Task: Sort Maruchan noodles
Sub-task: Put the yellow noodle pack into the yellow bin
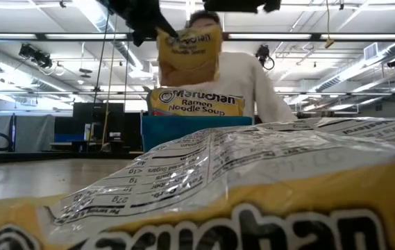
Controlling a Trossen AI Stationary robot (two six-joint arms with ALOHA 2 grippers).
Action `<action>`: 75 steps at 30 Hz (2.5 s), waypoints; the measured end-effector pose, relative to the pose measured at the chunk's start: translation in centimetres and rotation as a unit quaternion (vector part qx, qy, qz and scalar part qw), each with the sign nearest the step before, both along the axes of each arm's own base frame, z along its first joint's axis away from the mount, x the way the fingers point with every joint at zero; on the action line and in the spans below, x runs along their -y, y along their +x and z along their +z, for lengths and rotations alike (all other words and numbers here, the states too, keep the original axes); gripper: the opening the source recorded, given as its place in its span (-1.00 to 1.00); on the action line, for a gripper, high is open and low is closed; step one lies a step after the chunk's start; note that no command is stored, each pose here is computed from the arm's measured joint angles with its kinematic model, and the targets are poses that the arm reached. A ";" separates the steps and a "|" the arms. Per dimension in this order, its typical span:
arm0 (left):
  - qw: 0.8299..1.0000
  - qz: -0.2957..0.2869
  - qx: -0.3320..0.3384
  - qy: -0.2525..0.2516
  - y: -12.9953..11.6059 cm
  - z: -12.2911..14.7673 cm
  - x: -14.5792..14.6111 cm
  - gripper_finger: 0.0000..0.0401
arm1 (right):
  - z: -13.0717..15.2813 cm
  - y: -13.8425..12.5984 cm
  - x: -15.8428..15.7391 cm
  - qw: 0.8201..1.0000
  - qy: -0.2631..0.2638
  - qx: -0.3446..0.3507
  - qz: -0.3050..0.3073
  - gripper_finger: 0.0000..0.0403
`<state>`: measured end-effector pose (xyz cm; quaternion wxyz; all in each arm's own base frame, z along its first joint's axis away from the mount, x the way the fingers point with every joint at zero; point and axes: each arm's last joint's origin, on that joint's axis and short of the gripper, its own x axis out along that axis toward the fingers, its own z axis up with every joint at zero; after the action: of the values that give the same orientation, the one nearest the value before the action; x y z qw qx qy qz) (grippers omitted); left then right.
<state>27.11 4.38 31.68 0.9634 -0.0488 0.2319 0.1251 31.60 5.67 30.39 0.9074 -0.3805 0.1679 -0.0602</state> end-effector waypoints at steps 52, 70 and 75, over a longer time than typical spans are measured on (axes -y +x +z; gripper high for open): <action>0.986 -0.131 0.074 0.069 -7.4 5.3 3.2 -0.21 | -0.4 -5.7 9.0 0.951 0.146 -0.131 -0.240 -0.37; 0.961 -0.207 0.150 0.106 -7.8 0.3 6.4 -0.24 | -6.1 -19.2 17.1 0.843 0.175 -0.261 -0.437 -0.37; 0.965 -0.191 0.155 0.085 -7.8 0.4 6.3 -0.24 | -7.4 -18.6 19.6 0.851 0.216 -0.249 -0.409 -0.36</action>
<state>19.30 -1.92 32.05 0.9942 0.0601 0.0729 -0.0514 13.01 -13.89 22.97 0.7881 -0.0737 0.5371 -0.2916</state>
